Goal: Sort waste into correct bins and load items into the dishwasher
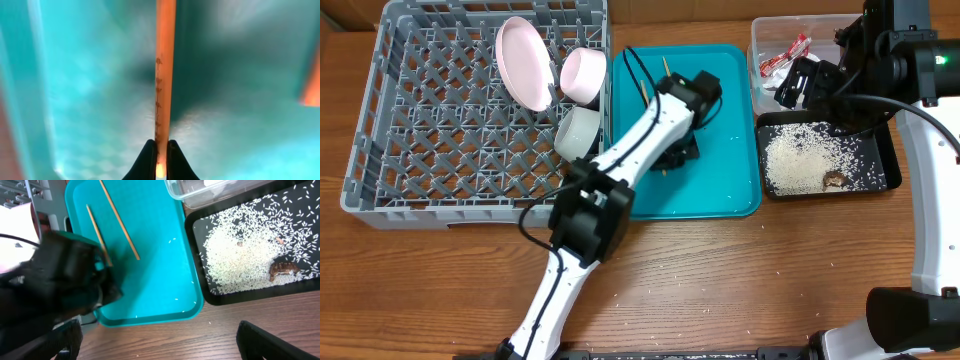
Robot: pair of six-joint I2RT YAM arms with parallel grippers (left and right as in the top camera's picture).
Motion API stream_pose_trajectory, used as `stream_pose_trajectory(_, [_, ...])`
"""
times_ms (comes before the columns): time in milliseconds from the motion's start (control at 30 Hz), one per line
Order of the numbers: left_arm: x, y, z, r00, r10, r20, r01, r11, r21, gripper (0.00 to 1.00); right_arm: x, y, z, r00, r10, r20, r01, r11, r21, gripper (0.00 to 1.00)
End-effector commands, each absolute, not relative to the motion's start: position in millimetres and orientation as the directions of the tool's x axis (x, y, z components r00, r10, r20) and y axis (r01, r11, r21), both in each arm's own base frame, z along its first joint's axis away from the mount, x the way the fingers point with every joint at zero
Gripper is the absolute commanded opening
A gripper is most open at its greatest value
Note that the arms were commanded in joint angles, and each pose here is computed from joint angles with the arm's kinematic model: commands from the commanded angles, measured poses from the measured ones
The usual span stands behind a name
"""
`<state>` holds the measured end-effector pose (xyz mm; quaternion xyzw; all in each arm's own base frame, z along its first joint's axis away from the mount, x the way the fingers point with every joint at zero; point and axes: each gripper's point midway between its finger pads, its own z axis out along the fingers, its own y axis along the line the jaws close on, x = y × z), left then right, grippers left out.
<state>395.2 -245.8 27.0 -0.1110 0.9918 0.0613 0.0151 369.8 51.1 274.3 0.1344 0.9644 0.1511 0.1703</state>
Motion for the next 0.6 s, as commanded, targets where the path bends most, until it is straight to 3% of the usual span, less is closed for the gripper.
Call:
stream_pose_trajectory(0, [422.2,-243.5,141.5,-0.966,-0.057,-0.253,-0.057,0.998,-0.008,0.04,368.9,51.5,276.2,-0.904,0.304,-0.299,0.2,0.922,0.332,1.0])
stream_pose_trajectory(267, [407.7,-180.9,241.8,-0.929,0.025,-0.37,0.033,0.999,-0.015,0.04,368.9,51.5,276.3,-0.904,0.304,-0.3,0.2,0.922,0.332,1.0])
stream_pose_trajectory(467, [383.6,-101.5,242.7,-0.972,-0.029,-0.234,-0.048,0.996,0.078,0.04,368.9,51.6,276.2,-0.904,0.304,-0.299,0.2,0.922,0.333,1.0])
stream_pose_trajectory(567, [371.2,-97.9,228.3,-0.991,0.016,-0.136,0.014,1.0,0.012,0.04,368.9,51.5,276.3,-0.904,0.304,-0.3,0.2,0.922,0.332,1.0])
